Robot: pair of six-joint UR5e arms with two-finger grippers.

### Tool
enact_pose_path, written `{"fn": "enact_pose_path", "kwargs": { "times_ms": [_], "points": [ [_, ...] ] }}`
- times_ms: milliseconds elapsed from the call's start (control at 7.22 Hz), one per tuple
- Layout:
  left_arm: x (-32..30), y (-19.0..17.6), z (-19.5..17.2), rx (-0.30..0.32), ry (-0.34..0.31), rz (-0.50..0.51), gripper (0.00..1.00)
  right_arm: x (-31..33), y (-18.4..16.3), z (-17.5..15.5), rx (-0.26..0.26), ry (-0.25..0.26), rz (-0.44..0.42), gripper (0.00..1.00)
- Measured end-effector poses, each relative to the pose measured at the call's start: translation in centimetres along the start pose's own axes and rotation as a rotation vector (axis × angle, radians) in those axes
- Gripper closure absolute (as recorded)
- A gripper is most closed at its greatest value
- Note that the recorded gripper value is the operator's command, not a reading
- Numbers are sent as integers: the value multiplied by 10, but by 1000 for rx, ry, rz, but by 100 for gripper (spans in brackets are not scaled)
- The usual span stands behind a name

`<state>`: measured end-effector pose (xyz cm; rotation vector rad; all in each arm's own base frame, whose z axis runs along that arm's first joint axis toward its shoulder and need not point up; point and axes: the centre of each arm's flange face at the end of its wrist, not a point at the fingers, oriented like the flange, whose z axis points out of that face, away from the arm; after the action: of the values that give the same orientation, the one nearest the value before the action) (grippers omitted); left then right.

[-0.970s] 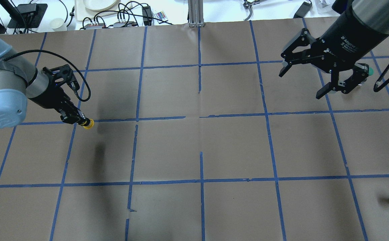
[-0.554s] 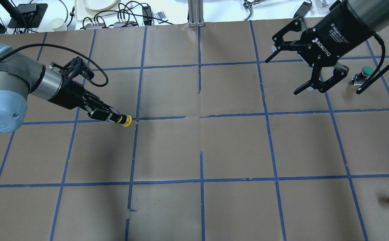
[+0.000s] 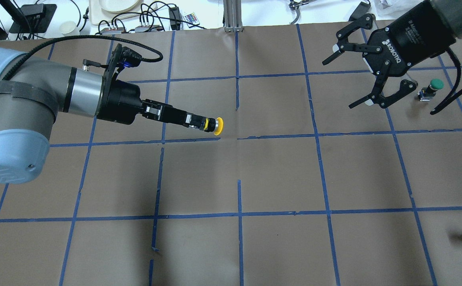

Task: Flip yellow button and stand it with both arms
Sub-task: 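Lift the button with the left gripper toward the center while the right gripper approaches, then bring the open right gripper to the yellow cap held by the left gripper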

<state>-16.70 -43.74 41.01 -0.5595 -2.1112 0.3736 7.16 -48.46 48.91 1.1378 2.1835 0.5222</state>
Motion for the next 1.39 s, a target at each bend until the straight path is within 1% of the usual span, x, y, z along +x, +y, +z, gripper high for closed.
{"fn": "enact_pose_path", "kwargs": {
  "times_ms": [139, 416, 554, 693, 831, 970, 1108, 1386],
  "points": [
    [26, -2, 3, 35, 62, -47, 92, 2, -6, 2, -74, -35, 59, 0],
    [64, -6, 12, 72, 188, -153, 95, 10, -15, 5, -193, -65, 180, 0],
    [71, -10, 14, 90, 258, -223, 95, 11, -14, 6, -242, -84, 239, 0],
    [75, -13, 14, 106, 319, -275, 96, 11, -12, 7, -279, -102, 295, 0],
    [78, -17, 13, 123, 373, -303, 96, 11, -9, 9, -317, -112, 347, 0],
    [78, -20, 13, 135, 412, -320, 97, 13, -4, 11, -356, -120, 388, 0],
    [74, -23, 16, 139, 432, -334, 97, 13, 2, 13, -398, -136, 424, 0],
    [61, -29, 21, 142, 444, -343, 98, 14, 10, 18, -485, -172, 496, 0]
  ]
}}
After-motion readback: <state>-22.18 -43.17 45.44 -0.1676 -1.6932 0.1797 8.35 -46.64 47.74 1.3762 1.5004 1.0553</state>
